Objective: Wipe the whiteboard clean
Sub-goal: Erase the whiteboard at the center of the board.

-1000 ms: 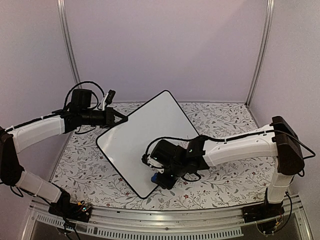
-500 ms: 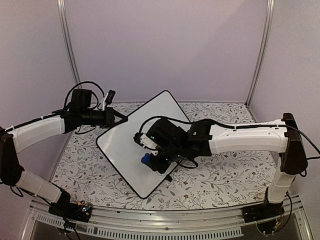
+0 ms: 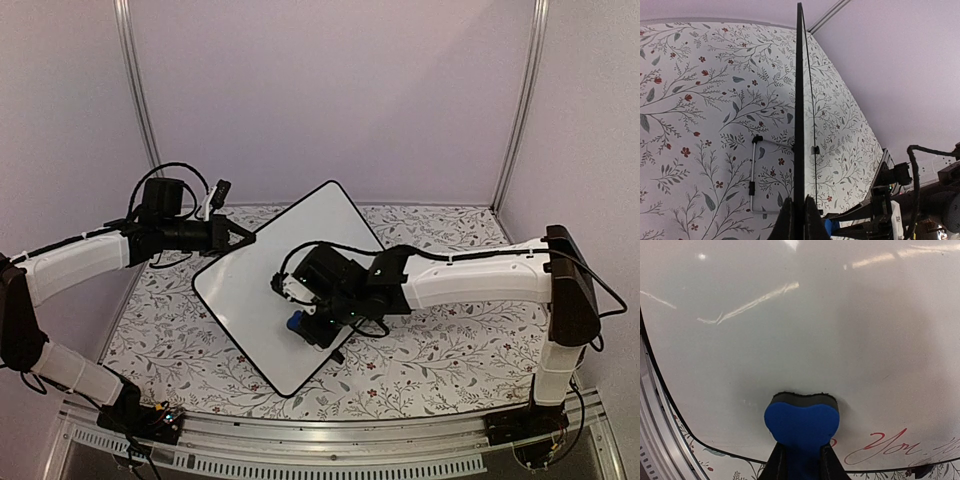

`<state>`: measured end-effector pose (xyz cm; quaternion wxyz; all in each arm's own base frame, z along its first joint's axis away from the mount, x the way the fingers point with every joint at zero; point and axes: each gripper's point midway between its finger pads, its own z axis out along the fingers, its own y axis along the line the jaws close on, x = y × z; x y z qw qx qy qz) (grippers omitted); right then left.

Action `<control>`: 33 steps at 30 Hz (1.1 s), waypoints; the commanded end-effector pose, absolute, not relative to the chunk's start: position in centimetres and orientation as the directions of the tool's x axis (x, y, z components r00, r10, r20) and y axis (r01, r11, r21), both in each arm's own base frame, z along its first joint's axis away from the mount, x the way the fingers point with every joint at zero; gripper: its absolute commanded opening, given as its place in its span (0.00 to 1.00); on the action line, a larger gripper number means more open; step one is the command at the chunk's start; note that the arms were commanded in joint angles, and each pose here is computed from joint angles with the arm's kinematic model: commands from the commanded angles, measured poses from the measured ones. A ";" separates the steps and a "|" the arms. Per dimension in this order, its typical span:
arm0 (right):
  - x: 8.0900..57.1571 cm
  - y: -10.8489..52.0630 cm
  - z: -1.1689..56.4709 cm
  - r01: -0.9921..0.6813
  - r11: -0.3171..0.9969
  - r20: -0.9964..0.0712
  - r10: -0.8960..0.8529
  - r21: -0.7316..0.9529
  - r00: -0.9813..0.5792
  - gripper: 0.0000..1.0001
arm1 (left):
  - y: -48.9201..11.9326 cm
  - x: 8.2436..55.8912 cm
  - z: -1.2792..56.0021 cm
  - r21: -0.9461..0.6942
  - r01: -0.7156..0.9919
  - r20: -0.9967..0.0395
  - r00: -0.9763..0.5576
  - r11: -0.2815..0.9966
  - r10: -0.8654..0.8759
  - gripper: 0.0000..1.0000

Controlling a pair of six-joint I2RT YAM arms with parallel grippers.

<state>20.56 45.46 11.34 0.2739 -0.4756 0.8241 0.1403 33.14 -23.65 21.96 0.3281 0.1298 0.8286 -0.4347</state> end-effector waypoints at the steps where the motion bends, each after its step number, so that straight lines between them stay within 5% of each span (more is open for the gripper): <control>1: 19.6 44.6 9.3 -0.864 0.503 -0.541 -0.724 0.010 -0.428 0.08 | -22.9 33.6 20.5 -0.612 0.468 -0.648 -0.759 0.637 -0.065 0.00; 33: 16.7 39.6 6.7 -0.838 0.545 -0.419 -0.755 0.027 -0.504 0.07 | -23.0 33.7 20.3 -0.614 0.464 -0.643 -0.763 0.638 -0.064 0.00</control>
